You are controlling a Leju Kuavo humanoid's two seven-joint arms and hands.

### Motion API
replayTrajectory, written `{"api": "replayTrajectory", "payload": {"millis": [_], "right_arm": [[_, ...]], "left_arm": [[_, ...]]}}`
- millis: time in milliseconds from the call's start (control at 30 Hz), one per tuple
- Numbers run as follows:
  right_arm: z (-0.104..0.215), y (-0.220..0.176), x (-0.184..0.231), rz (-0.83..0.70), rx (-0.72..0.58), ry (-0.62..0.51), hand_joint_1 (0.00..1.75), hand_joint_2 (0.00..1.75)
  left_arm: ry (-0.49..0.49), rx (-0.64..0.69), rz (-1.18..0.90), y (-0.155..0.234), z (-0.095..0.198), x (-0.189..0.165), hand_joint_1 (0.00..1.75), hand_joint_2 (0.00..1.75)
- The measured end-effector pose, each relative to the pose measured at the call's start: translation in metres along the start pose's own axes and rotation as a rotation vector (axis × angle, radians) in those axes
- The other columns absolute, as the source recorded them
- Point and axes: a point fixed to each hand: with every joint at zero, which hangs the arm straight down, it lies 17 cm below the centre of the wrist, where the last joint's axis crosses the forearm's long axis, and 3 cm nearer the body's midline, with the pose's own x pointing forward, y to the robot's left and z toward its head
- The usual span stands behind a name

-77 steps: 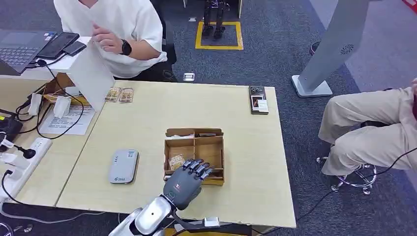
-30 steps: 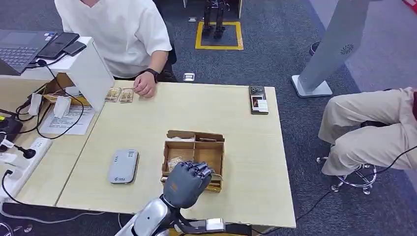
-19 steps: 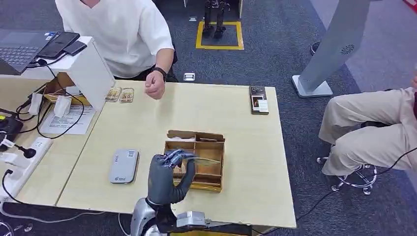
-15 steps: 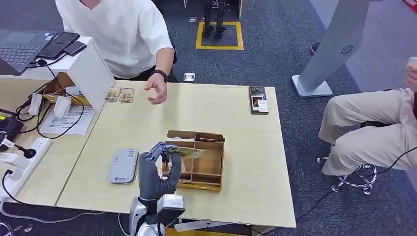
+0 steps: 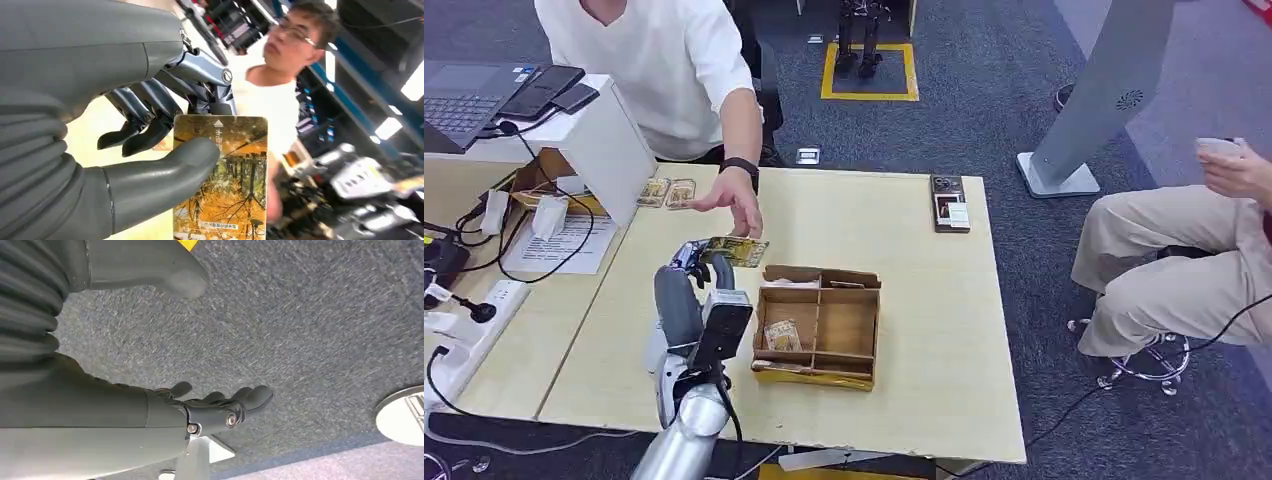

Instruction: Pass the card to the sensor for recognition and then transmit it.

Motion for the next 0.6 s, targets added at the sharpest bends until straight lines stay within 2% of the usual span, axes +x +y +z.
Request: {"api": "replayTrajectory", "payload": {"millis": [267,600], "right_arm": [[0.000,0.005,0.005,0.011,0.016,-0.014,0.00,1.75],[0.000,0.008,0.006,0.014,0.027,-0.013,0.00,1.75]], "left_arm": [[0.073,0.015,-0.137,0.013,-0.015,-0.047,1.75,1.75],[0.136,0.036,-0.217,0.025,-0.018,-0.080,1.75,1.75]]}}
